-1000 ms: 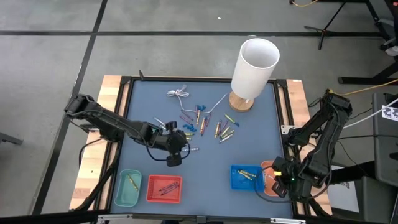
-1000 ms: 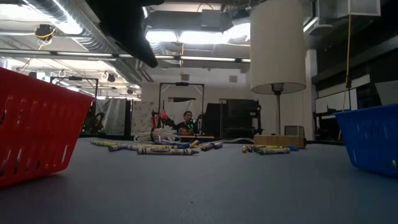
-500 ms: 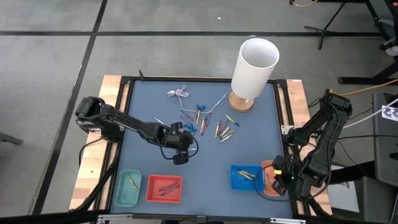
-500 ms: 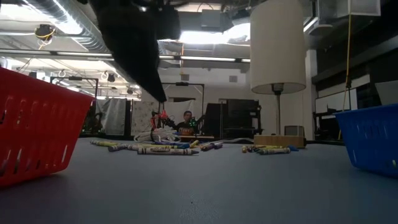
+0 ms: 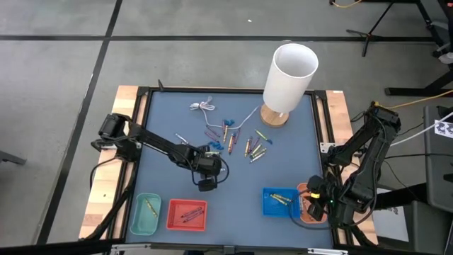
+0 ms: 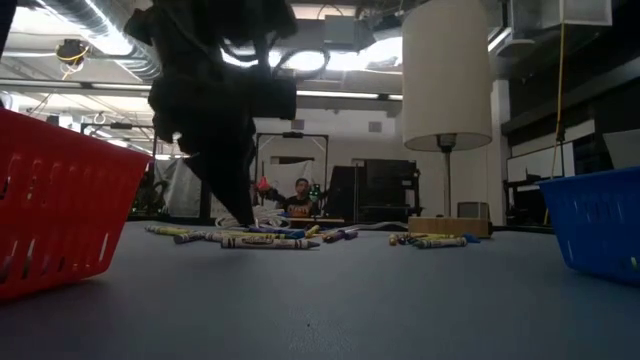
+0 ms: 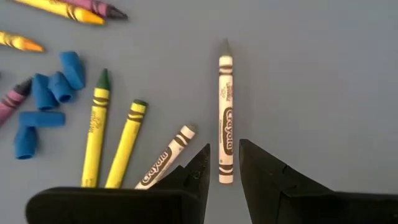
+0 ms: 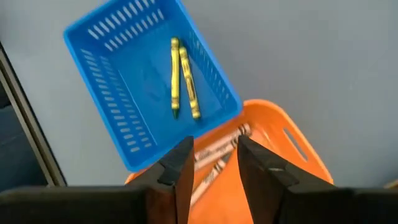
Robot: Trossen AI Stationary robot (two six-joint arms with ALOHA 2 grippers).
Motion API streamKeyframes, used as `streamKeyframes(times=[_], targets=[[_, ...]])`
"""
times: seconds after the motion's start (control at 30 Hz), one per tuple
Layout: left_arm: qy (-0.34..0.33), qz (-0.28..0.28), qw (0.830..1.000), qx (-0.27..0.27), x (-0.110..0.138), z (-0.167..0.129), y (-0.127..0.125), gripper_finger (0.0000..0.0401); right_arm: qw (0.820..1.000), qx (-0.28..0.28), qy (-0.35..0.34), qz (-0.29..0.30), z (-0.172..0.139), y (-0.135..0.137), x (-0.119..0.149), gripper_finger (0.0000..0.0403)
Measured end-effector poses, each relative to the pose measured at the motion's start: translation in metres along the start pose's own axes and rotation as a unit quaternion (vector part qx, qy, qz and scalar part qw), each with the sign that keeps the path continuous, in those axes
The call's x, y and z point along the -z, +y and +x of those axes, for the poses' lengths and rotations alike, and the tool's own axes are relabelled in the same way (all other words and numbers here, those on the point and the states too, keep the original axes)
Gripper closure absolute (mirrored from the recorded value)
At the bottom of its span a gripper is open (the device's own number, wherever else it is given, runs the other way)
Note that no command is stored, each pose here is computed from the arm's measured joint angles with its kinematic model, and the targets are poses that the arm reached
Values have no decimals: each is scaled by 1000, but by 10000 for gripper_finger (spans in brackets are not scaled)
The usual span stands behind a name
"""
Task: Sort crayons
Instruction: Put the gray crayon into the orange bin
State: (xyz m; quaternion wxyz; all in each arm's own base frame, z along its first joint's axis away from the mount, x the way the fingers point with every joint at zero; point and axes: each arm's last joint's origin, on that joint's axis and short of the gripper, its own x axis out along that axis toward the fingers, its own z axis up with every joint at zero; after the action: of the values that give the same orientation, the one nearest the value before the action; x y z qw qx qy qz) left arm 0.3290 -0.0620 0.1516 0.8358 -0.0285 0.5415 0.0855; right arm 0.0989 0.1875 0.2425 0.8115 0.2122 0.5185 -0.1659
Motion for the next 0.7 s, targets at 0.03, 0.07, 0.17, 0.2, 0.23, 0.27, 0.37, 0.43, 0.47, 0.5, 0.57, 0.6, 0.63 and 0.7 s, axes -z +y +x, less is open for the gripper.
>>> streamKeyframes(times=[0.03, 0.07, 0.17, 0.2, 0.23, 0.27, 0.37, 0.43, 0.47, 0.5, 0.57, 0.6, 0.63, 0.7], targets=[[3, 1, 1000, -1, 1, 2, 0, 331, 1000, -1, -8, 0, 0, 0, 0, 283], [5, 1, 1000, 0, 1, 3, 0, 331, 1000, -1, -16, 0, 0, 0, -1, 283], [3, 0, 1000, 0, 0, 4, 0, 331, 999, -4, -40, 0, 0, 0, -2, 283], [5, -1, 1000, 0, 1, 5, 0, 331, 999, -5, -49, 0, 0, 0, -3, 283], [8, -2, 1000, -1, 1, 6, 1, 331, 998, -5, -57, 0, 0, 0, -3, 283], [10, -4, 1000, 1, 1, 7, 2, 331, 998, -6, -65, 0, 0, 0, -4, 283], [15, -11, 1000, 16, 0, 11, 3, 331, 997, -8, -81, -7, 0, 1, -5, 283], [20, -12, 1000, 20, 0, 15, 3, 331, 996, -10, -89, -17, 0, 1, -5, 283], [20, -12, 1000, 20, 1, 16, 3, 331, 995, -11, -92, -22, 0, 1, -5, 283], [21, -12, 1000, 20, 1, 16, 3, 331, 995, -10, -95, -25, 0, 1, -5, 283], [22, -12, 999, 20, 1, 19, 3, 331, 994, -10, -103, -34, 0, 2, -6, 283], [22, -12, 999, 20, 1, 20, 3, 331, 993, -11, -108, -36, -1, 2, -6, 283], [23, -12, 999, 22, 1, 20, 2, 331, 992, -11, -116, -38, -1, 2, -7, 283], [24, -12, 999, 27, 1, 22, 2, 331, 990, -11, -133, -47, -1, 2, -8, 283]])
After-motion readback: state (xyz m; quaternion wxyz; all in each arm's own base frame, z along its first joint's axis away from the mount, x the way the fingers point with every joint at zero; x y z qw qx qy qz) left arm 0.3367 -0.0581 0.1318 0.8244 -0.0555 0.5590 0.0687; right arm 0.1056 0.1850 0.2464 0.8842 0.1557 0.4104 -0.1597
